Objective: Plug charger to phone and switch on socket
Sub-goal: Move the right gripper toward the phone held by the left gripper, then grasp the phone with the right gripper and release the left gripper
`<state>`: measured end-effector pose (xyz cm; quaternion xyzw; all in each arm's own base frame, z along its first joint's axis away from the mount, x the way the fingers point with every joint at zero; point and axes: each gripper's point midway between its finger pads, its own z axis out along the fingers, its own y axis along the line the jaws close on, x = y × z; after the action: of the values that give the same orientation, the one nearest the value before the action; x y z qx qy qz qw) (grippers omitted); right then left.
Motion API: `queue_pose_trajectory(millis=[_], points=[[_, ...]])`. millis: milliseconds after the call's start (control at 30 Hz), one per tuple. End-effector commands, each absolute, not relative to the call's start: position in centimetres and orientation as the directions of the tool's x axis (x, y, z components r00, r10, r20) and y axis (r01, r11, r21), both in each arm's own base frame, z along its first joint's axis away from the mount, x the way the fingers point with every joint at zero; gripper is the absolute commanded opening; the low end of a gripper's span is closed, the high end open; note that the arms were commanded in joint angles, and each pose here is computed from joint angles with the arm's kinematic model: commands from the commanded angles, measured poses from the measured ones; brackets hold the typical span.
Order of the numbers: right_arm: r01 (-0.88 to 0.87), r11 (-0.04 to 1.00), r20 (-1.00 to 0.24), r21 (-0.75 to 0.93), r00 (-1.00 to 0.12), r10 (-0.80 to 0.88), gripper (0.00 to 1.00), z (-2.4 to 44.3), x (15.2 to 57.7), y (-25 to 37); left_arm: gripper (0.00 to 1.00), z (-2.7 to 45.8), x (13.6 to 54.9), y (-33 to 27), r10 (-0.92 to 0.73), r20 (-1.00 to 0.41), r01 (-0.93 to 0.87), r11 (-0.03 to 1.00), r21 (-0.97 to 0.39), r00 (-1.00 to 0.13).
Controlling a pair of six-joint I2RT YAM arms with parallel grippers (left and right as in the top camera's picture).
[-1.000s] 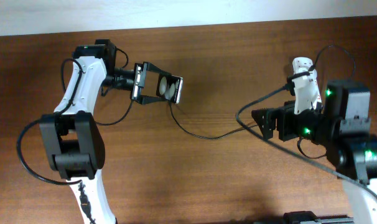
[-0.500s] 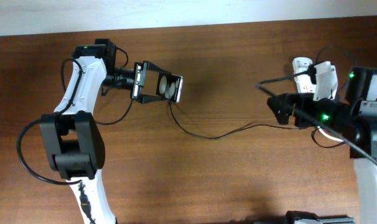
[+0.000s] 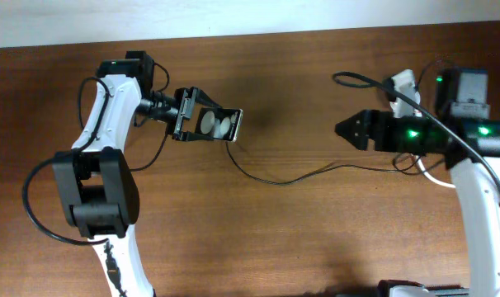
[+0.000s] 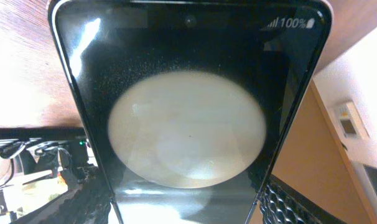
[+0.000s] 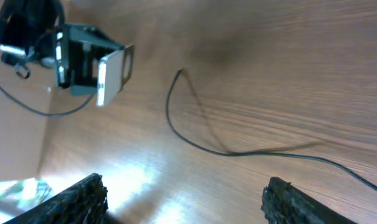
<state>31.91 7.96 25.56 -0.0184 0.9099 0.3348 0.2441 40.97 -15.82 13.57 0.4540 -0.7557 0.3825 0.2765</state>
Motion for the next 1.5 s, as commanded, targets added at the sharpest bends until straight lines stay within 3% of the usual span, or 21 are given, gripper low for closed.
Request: queue_pose_trajectory(millis=[0,467,667,833,1167,1467], points=[[-0.199,0.736,-0.429,0.647,-0.893,0.136,0.84,26.0,32.7,10.2,0.0,13.6,41.4,-16.0,-0.497,0.749,-0.897,0.301,-0.323,-0.437],[-0.161,0.671,-0.322,0.724,-0.939,0.122,0.84,23.1,35.6,17.0,0.0,12.3,41.4,-16.5,-0.559,0.674,-0.873,0.372,-0.315,-0.482],[-0.126,0.705,-0.31,0.698,-0.94,0.139,0.84,22.1,36.2,17.7,0.0,13.4,42.4,-16.9,-0.583,0.604,-0.839,0.411,-0.358,-0.543],[-0.105,0.721,-0.314,0.685,-0.935,0.162,0.84,21.8,36.7,18.3,0.0,14.2,42.4,-18.1,-0.589,0.614,-0.85,0.396,-0.347,-0.525],[-0.065,0.779,-0.343,0.623,-0.918,0.199,0.77,21.0,37.2,20.9,0.0,14.9,41.6,-20.2,-0.535,0.649,-0.838,0.409,-0.361,-0.541],[-0.052,0.763,-0.301,0.644,-0.934,0.19,0.7,18.8,38.0,23.4,0.0,15.1,41.6,-20.4,-0.522,0.66,-0.838,0.404,-0.366,-0.54]])
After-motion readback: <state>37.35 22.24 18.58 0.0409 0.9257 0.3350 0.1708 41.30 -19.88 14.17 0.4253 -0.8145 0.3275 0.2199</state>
